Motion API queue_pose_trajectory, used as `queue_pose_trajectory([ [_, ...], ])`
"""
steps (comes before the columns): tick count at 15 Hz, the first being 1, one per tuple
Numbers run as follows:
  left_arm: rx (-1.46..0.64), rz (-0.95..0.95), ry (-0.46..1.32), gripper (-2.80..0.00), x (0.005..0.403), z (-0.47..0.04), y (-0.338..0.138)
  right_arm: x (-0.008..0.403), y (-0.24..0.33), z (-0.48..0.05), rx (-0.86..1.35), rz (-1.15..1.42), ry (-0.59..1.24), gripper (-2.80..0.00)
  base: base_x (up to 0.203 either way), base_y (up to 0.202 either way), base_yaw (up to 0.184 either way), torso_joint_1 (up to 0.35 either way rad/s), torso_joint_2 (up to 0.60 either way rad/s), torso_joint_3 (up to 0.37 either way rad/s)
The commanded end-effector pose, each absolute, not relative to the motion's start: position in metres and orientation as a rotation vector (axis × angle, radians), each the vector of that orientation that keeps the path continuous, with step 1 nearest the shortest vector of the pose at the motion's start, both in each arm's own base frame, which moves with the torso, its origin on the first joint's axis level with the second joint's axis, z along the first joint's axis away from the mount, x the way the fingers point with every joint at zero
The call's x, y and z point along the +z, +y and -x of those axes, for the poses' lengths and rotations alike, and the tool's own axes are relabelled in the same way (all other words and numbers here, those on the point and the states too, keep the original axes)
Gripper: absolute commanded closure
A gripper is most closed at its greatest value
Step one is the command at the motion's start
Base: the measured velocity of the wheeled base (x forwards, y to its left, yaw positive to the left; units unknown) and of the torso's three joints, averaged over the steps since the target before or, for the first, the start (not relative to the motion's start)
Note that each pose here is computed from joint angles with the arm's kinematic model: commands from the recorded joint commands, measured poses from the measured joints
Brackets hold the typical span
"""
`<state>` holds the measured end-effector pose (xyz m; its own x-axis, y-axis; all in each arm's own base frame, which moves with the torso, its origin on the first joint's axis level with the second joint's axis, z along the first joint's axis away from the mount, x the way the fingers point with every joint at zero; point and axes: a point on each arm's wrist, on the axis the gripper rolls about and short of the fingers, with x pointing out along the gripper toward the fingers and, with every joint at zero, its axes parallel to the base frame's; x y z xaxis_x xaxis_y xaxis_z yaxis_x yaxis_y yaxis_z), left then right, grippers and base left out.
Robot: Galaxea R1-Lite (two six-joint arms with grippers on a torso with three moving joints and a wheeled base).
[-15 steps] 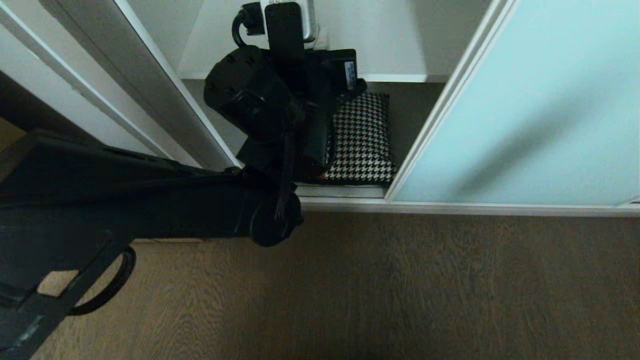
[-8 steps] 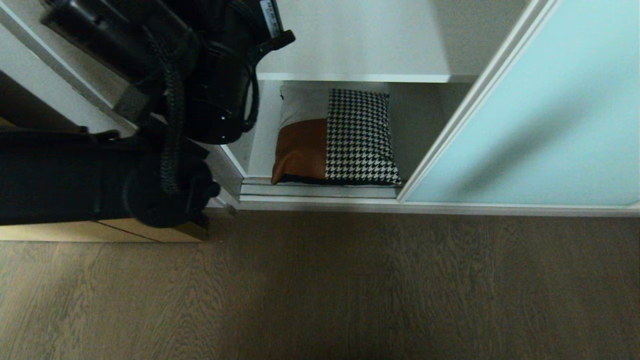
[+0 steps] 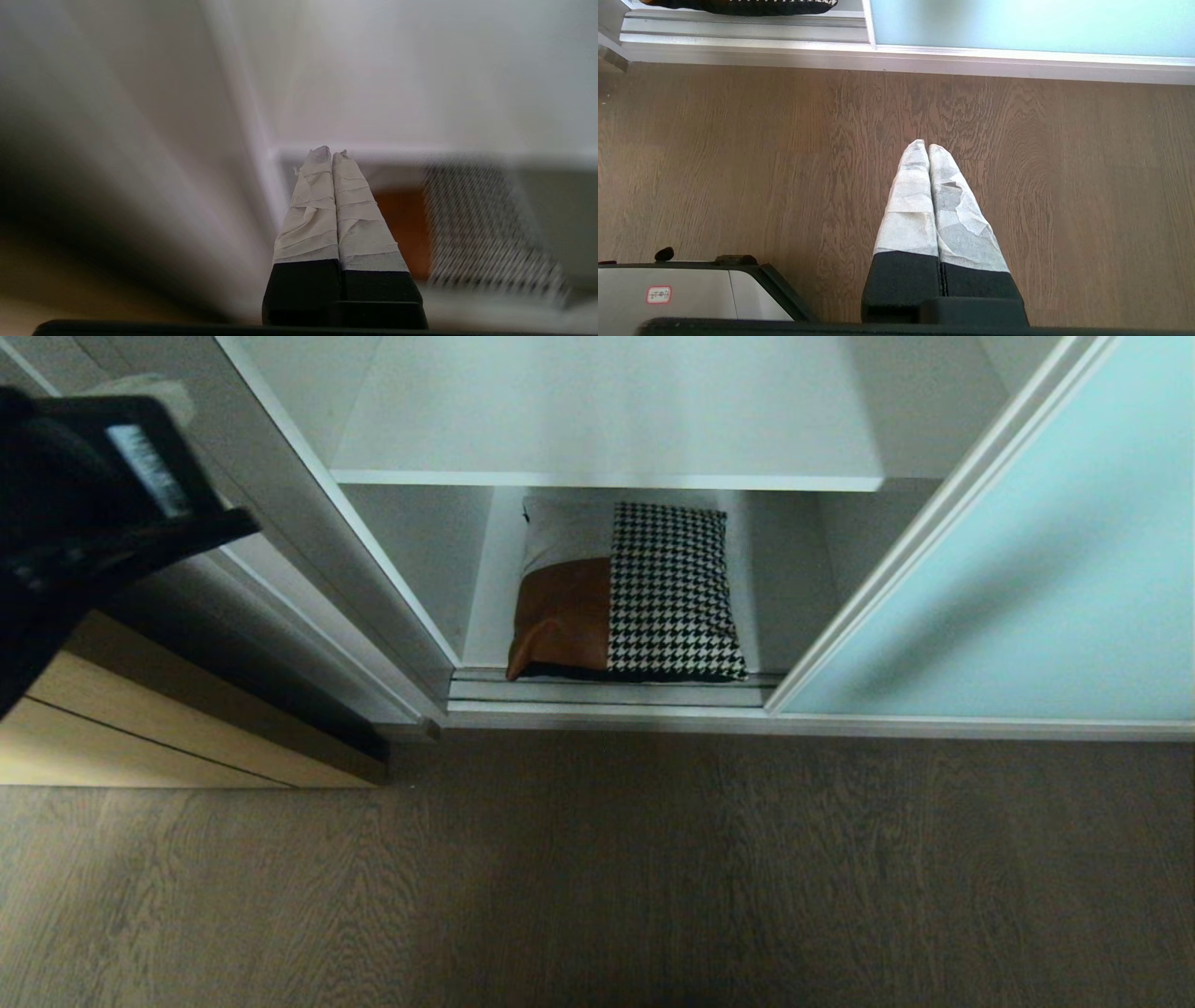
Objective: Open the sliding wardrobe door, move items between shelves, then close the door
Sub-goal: Open the door
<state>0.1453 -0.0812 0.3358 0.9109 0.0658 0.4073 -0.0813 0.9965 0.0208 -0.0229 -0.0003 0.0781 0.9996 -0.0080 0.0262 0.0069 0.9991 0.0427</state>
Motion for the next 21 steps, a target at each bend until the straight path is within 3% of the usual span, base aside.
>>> queue_pose_trajectory([
  [1,0.119,-0.02,-0.455,0.0,0.326,-0.082,-0.035,0.078,0.0,0.023,-0.007,-0.043,-0.026,0.0,0.0,0.0,0.0,0.0,0.0,0.0],
  [6,0.365,-0.161,-0.237,0.0,0.248,-0.032,0.004,0.078,0.0,0.023,-0.007,-0.043,-0.026,0.0,0.0,0.0,0.0,0.0,0.0,0.0],
  [11,0.581,-0.126,-0.192,0.0,0.19,-0.005,0.012,0.078,0.0,0.023,-0.007,-0.043,-0.026,0.0,0.0,0.0,0.0,0.0,0.0,0.0],
  [17,0.513,-0.137,-0.124,0.0,0.117,0.009,0.011,0.078,0.0,0.023,-0.007,-0.043,-0.026,0.0,0.0,0.0,0.0,0.0,0.0,0.0],
  [21,0.483,-0.04,-0.057,0.0,0.101,0.012,0.01,0.078,0.0,0.023,-0.007,-0.043,-0.026,0.0,0.0,0.0,0.0,0.0,0.0,0.0],
])
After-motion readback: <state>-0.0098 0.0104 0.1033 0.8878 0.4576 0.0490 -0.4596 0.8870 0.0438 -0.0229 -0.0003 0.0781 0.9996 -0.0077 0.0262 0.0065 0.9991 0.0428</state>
